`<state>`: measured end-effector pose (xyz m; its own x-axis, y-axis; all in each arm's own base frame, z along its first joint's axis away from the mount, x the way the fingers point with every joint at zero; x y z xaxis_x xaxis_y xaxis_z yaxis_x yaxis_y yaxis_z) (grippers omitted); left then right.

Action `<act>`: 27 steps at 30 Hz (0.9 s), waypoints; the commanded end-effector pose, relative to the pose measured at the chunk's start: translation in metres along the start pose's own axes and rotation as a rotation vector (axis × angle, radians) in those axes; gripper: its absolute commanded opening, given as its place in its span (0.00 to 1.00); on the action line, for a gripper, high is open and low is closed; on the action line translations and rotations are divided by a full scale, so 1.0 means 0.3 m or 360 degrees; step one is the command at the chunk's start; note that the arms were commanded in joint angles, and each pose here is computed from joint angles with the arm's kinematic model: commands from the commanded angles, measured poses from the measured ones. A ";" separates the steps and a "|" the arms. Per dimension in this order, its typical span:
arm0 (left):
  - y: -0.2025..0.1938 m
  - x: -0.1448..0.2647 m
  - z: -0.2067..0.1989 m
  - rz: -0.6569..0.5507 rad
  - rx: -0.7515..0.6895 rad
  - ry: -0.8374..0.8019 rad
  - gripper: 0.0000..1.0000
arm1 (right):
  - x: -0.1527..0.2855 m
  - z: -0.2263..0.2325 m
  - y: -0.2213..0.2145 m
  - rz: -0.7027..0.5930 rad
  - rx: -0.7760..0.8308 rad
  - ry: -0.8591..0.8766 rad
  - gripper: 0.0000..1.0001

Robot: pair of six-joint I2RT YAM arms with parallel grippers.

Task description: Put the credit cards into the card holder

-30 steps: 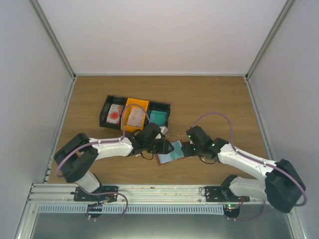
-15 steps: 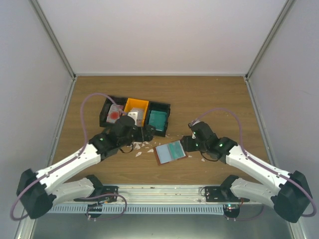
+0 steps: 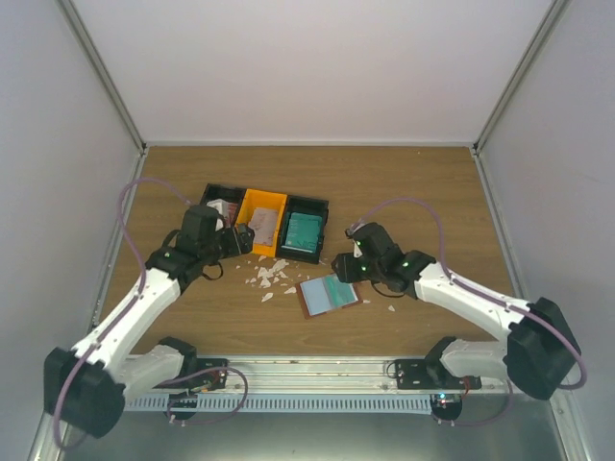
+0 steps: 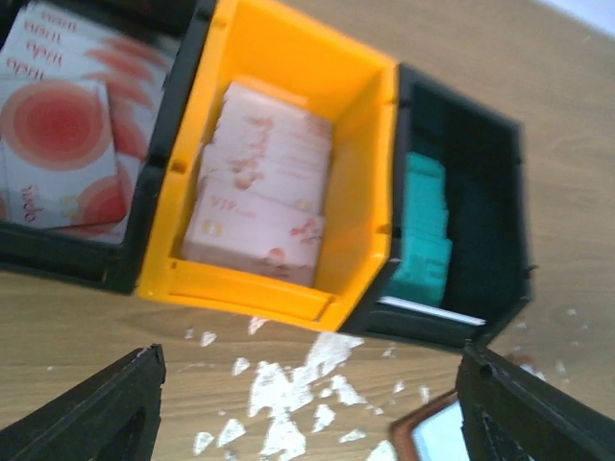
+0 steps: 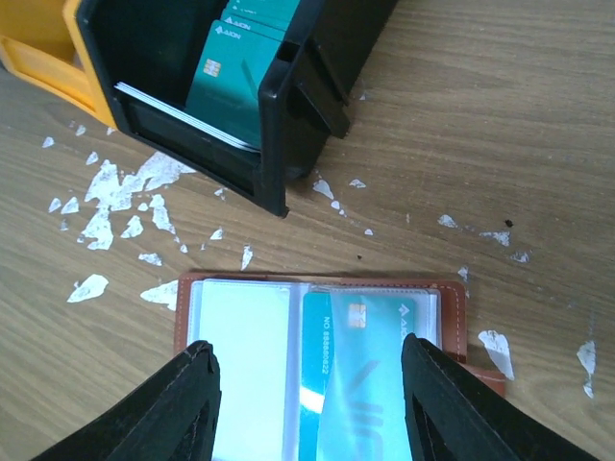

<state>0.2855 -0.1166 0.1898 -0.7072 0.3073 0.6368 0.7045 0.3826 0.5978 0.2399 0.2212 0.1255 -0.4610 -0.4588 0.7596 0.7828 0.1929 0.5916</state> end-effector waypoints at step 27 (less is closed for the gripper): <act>0.137 -0.320 0.335 0.0267 0.0349 0.0345 0.43 | -0.290 0.258 0.186 0.0012 0.0454 0.0257 0.50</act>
<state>0.3633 -0.0442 0.1129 -0.5534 0.2002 0.8085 0.7567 0.5266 0.3875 0.2855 0.3256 0.1026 -0.3444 -0.5473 0.7628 0.6426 0.4549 0.6165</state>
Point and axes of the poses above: each gripper's point midway between its finger pads, its own x axis back along the fingers, its own z axis along the line the jaws close on, y = z × x, the point moved 1 cm from there along x, back along the fingers, and after that the axes turned 7 degrees about x, right-handed, at the moved point
